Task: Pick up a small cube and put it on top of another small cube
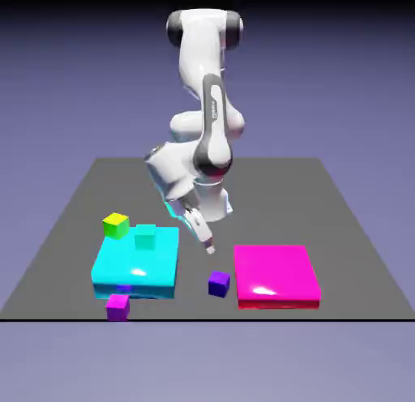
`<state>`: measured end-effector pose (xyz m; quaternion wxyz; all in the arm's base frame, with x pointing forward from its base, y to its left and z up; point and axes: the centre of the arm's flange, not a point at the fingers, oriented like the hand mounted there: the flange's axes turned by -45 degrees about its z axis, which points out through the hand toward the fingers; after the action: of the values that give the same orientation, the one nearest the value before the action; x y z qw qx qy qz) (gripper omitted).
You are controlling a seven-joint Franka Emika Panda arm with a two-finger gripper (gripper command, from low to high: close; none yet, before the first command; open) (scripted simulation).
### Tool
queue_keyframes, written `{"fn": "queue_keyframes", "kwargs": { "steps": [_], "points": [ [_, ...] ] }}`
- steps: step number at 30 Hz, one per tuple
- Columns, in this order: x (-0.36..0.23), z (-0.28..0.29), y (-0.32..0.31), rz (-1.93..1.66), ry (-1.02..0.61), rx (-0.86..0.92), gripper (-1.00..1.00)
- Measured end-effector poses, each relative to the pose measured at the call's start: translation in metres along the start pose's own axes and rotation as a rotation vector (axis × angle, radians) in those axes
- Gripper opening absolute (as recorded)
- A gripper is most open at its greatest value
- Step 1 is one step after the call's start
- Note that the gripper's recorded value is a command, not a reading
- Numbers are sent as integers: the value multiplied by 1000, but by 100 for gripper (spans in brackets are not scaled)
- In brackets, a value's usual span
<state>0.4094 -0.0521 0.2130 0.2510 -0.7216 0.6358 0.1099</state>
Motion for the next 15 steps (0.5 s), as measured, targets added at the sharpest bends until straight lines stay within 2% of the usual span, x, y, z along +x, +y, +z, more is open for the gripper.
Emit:
{"fn": "queue_keyframes", "kwargs": {
  "steps": [8, 10, 15],
  "points": [
    [31, 44, 16, 468, -141, 60, 0],
    [32, 44, 16, 474, -143, 61, 0],
    [35, 104, 15, 474, -143, 61, 0]
  ]
}}
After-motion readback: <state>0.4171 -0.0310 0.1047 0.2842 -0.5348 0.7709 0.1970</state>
